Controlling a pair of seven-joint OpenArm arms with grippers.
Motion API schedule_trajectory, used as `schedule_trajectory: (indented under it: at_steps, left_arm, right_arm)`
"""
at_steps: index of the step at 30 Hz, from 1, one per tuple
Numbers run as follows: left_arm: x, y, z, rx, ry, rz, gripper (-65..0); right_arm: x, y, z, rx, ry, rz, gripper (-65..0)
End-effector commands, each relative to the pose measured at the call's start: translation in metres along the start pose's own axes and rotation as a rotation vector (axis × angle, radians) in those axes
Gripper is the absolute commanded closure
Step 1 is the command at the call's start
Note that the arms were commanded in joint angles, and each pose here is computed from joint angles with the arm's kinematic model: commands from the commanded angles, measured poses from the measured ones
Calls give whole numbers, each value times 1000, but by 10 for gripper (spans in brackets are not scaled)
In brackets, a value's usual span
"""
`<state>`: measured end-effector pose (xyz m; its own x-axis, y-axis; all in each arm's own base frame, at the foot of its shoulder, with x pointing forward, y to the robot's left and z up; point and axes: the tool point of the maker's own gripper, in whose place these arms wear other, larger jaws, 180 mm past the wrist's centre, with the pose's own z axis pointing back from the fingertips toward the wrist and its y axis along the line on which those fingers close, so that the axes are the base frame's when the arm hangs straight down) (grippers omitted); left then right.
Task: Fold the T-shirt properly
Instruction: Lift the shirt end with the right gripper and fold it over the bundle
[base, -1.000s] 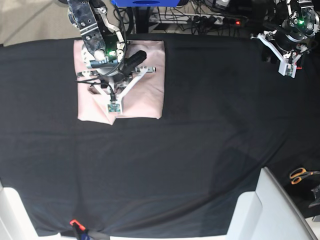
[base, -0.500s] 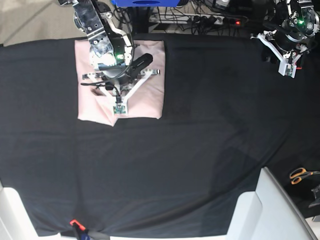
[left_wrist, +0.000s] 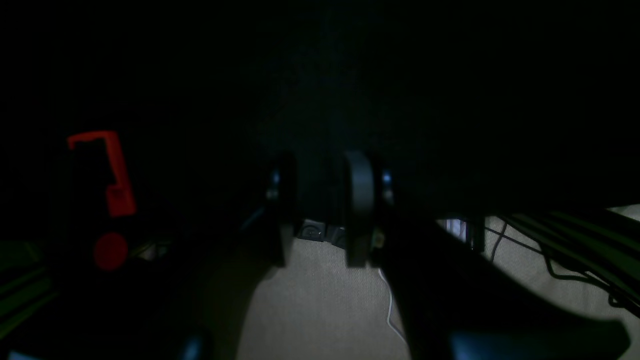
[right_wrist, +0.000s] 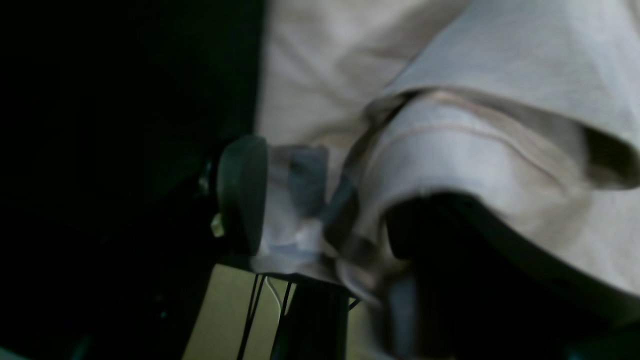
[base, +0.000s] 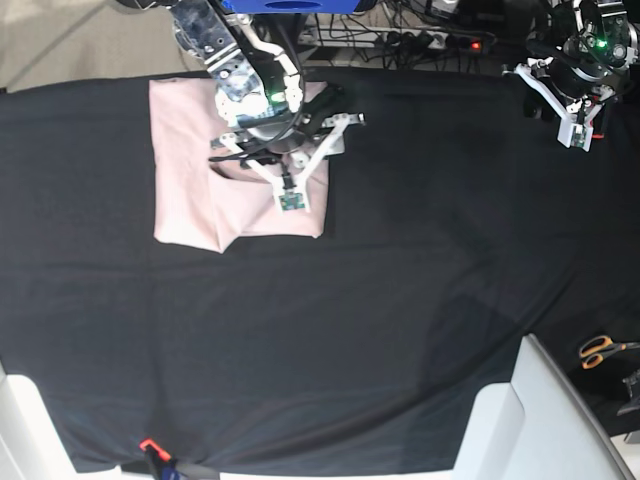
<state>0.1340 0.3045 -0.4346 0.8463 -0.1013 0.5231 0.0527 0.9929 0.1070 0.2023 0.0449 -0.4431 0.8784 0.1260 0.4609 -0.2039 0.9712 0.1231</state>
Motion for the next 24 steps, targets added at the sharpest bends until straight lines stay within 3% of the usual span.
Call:
schedule_trajectory:
  at_steps: [1, 9, 13, 16, 20, 22, 24]
  left_arm:
    - [9, 8, 4, 18, -30, -13, -171]
    - [16, 10, 1, 24, -43, -13, -171]
    - [16, 10, 1, 24, -43, -12, -171]
    - [16, 11, 1, 25, -43, -14, -171]
    - [19, 12, -2, 27, -47, -5, -171]
    - [13, 13, -5, 27, -32, 6, -171]
    - [11, 14, -6, 27, -27, 8, -169]
  right_arm:
    - [15, 7, 4, 15, -46, 2, -342]
    - [10, 35, 6, 100, -41, 134, -345]
    - [10, 56, 8, 225, -34, 241, -342]
    - [19, 49, 18, 237, -78, 289, -341]
    - [46, 24, 57, 211, -218, 298, -339]
    - [57, -4, 69, 145, -260, 208, -329]
    - [54, -38, 66, 56, -243, 99, -248]
